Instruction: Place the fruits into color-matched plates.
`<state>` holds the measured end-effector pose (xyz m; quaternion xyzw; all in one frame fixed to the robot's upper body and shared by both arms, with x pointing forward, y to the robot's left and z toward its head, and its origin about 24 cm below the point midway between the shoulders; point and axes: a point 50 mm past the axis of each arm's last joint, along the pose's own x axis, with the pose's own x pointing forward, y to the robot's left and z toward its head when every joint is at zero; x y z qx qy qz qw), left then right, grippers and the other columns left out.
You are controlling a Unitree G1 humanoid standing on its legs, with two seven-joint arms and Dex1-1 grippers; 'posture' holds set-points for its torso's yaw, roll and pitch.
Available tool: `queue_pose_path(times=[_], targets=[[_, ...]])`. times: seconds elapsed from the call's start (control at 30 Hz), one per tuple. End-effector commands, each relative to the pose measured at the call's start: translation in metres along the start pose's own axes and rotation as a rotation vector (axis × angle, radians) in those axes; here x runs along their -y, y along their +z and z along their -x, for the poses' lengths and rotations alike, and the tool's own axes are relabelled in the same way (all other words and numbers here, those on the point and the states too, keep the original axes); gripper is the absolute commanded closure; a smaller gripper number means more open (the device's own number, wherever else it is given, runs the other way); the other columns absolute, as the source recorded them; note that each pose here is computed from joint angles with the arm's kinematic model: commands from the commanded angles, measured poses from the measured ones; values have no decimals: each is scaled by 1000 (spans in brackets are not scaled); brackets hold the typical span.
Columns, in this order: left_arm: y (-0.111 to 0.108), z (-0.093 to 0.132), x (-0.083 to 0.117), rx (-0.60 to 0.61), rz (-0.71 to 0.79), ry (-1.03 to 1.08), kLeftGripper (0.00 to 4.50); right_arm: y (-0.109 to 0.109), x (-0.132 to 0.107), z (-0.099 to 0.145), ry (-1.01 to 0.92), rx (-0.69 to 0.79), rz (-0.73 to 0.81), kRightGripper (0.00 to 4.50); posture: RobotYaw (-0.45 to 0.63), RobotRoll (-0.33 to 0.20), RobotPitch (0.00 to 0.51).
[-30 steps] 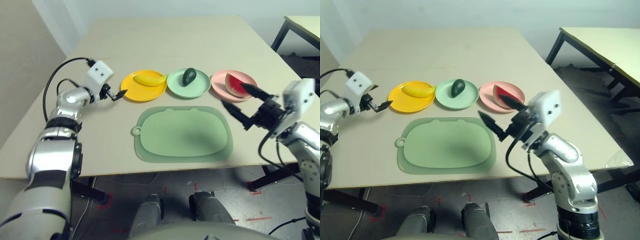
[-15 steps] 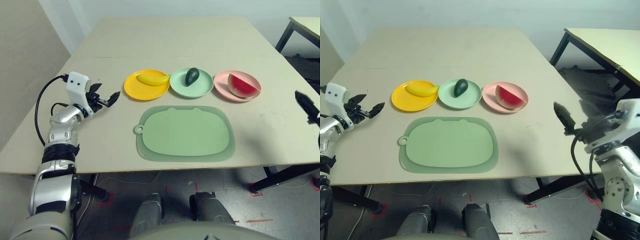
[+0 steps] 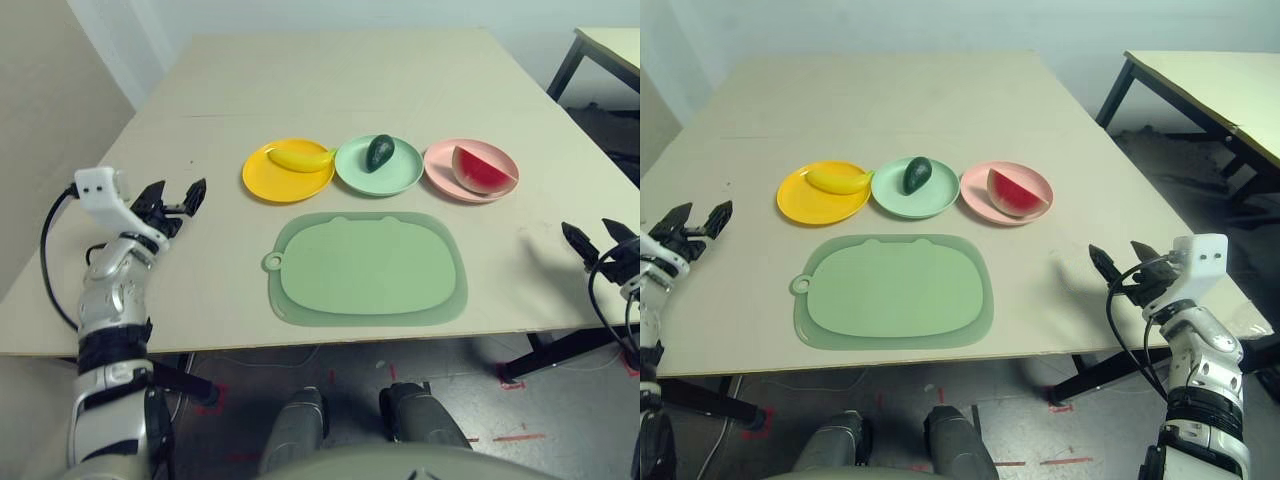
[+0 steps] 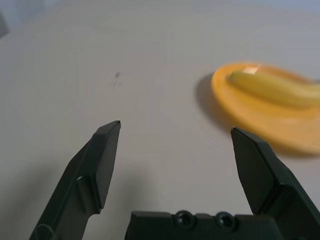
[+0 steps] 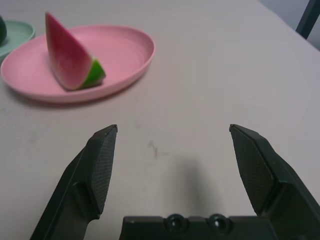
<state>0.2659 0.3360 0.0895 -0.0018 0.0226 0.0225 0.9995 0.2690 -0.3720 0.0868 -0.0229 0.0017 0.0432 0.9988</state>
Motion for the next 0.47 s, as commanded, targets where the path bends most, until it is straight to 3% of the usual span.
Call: queue_pose_path(times=[0.03,0.27,0.47], targets=[[-2,11,0,2,-64,28,7,-7,-8,-8,20,-17,-1,0,27,0,126],[6,14,6,20,-91,14,7,-11,-15,-21,17,-3,-24,0,87,0,125],[8,5,6,23,-64,9,7,-12,-15,-17,13,16,-22,0,36,0,132]])
